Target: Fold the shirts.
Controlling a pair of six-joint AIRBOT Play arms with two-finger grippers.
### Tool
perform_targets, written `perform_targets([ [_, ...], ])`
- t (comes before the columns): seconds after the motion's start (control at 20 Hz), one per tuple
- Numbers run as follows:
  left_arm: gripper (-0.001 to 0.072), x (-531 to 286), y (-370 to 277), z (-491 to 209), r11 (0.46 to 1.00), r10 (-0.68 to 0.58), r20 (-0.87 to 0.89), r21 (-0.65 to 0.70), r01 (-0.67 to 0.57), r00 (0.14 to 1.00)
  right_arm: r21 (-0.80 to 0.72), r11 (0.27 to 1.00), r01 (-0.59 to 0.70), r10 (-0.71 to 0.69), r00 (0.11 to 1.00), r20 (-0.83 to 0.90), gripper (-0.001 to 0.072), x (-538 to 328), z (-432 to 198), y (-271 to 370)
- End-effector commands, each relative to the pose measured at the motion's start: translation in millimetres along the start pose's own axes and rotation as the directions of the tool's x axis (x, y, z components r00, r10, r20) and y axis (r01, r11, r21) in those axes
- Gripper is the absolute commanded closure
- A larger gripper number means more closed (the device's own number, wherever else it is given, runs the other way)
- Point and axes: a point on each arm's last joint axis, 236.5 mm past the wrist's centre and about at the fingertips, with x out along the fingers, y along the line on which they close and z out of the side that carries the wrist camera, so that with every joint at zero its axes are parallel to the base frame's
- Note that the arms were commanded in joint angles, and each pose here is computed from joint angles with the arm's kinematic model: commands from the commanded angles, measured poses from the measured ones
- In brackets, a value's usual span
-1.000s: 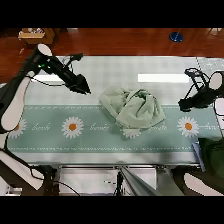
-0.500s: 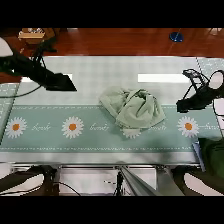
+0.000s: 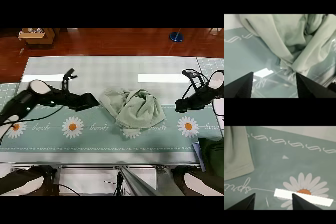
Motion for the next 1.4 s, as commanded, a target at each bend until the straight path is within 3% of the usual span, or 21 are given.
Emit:
perform_targets([
  [0.0,0.0088,53,1,-8,0.998,0.031,0.010,-0.055,-0.030,0.999,0.002,1.000,-0.003,0.003,1.000,0.002,0.0195,0,0,1],
  [0.6,0.0089,108,-11,8,0.996,0.023,-0.048,-0.090,-0.027,0.999,0.002,1.000,-0.001,0.001,1.000,0.013,0.0210,0,3,0],
  [0.65,0.0121,112,-12,7,0.995,0.021,-0.057,-0.098,-0.027,0.998,0.002,1.000,-0.001,0.001,1.000,0.013,0.0210,0,3,0],
  [0.7,0.0242,115,-14,3,0.995,0.016,-0.076,-0.101,-0.023,0.997,0.002,1.000,-0.001,0.001,1.000,0.012,0.0210,0,3,0],
  [0.8,0.0655,121,-19,-7,0.994,-0.002,-0.127,-0.110,-0.012,0.992,0.002,1.000,-0.003,0.003,1.000,0.002,0.0210,0,0,1],
  [1.0,0.0678,116,-21,-19,0.996,-0.017,-0.187,-0.091,0.000,0.982,0.011,1.000,0.017,-0.017,0.999,0.048,0.0210,-9,5,-5],
  [1.1,0.0678,113,-23,-25,0.996,-0.027,-0.218,-0.087,0.008,0.976,0.114,0.993,0.001,-0.011,0.996,0.087,0.0210,-14,5,-24],
  [1.25,0.0678,109,-27,-26,0.998,-0.034,-0.221,-0.066,0.019,0.975,0.334,0.917,-0.218,0.168,0.971,0.172,0.0200,-7,-3,-38],
  [1.3,0.0678,107,-29,-25,0.998,-0.036,-0.217,-0.063,0.023,0.975,0.388,0.864,-0.322,0.246,0.941,0.232,0.0102,-5,-3,-37],
  [1.35,0.0678,106,-30,-24,0.998,-0.037,-0.214,-0.061,0.025,0.976,0.428,0.811,-0.398,0.295,0.911,0.289,0.0086,-3,-2,-38],
])
